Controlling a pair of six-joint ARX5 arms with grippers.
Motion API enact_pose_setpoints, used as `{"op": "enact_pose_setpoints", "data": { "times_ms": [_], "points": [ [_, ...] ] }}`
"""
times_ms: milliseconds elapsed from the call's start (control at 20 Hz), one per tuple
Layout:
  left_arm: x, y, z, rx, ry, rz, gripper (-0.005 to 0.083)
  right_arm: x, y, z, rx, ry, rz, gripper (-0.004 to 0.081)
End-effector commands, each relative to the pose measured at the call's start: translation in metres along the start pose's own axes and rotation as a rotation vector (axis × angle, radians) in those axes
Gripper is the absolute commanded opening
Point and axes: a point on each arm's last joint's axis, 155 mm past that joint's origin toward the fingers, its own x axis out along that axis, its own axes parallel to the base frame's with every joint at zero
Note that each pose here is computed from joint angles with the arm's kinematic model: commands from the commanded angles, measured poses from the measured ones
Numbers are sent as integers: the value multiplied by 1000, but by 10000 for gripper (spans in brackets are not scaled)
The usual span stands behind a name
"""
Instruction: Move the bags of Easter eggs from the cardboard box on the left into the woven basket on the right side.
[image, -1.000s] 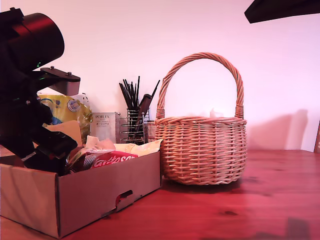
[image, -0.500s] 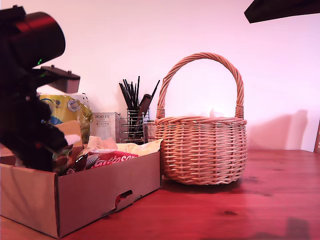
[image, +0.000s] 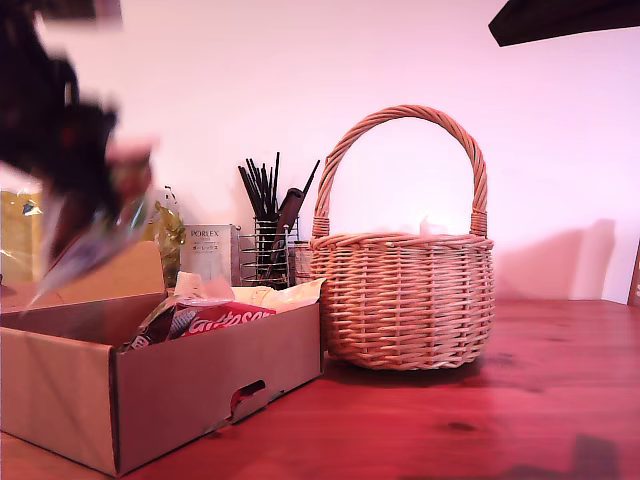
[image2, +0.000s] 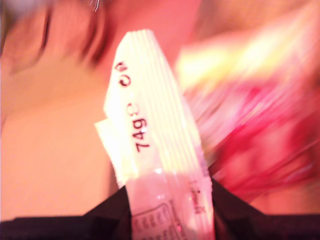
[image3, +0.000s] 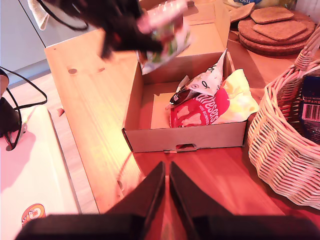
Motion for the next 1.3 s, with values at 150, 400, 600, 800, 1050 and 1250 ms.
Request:
{"op": "enact_pose_setpoints", "data": {
  "times_ms": [150,400,600,800,1050,1250],
  "points": [
    [-7,-54,50,5,-202,-290,156,1,2,-4,-1,4,9,-13],
    [13,-94,94,72,-394,-410,156,-1,4,-7,4,13,11,-13],
    [38,-124,123,113,-526,-454,156,-4,5,-8,6,14,9,-13],
    [78,-138,139,69,-492,-487,156,-4,4,-8,-1,14,1,-13],
    [113,-141,163,73,-493,-464,156,-4,4,-8,-4,14,1,-13],
    [137,-141,160,98,-459,-437,156,-4,4,-8,-22,13,1,-13]
  ]
}}
